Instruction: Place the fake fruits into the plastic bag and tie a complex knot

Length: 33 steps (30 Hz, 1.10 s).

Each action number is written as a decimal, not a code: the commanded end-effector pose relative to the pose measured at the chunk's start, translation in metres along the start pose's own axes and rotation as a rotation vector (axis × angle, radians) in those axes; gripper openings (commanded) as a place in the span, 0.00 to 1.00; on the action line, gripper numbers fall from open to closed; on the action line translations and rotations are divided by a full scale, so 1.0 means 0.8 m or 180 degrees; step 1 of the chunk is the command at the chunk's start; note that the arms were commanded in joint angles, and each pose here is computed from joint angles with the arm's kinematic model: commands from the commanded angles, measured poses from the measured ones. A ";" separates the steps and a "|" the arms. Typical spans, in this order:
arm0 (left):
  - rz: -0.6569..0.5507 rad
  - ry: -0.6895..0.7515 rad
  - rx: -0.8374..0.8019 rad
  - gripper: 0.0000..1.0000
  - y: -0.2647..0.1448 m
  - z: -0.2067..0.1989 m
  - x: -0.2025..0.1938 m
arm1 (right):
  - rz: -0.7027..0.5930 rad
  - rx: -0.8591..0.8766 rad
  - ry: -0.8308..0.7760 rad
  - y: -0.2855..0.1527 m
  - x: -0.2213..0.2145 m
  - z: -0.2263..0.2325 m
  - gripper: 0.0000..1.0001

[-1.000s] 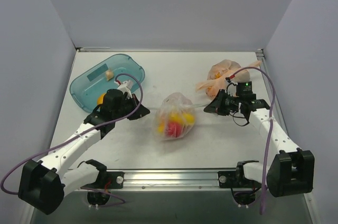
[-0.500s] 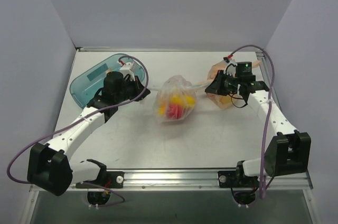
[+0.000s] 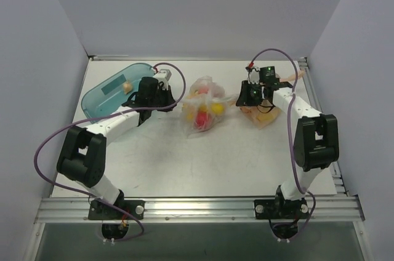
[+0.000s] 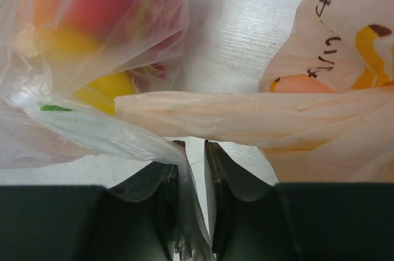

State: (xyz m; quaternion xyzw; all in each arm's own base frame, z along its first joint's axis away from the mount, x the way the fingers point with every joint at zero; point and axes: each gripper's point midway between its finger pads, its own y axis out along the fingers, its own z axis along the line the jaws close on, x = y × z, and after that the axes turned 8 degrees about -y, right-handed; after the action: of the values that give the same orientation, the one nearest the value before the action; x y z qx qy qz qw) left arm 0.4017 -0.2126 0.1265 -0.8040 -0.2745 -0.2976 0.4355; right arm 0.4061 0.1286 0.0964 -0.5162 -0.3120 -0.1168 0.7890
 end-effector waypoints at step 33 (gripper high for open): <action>0.0458 0.0838 0.0336 0.97 -0.225 0.031 0.003 | 0.0237 0.0214 -0.0515 -0.189 -0.125 0.069 1.00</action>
State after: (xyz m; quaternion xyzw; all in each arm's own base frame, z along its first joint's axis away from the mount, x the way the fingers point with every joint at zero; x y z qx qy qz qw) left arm 0.3028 -0.1124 0.2282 -0.7517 -0.2007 -0.3563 0.5174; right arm 0.2634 0.0867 0.1789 -0.5326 -0.3894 -0.0659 0.7486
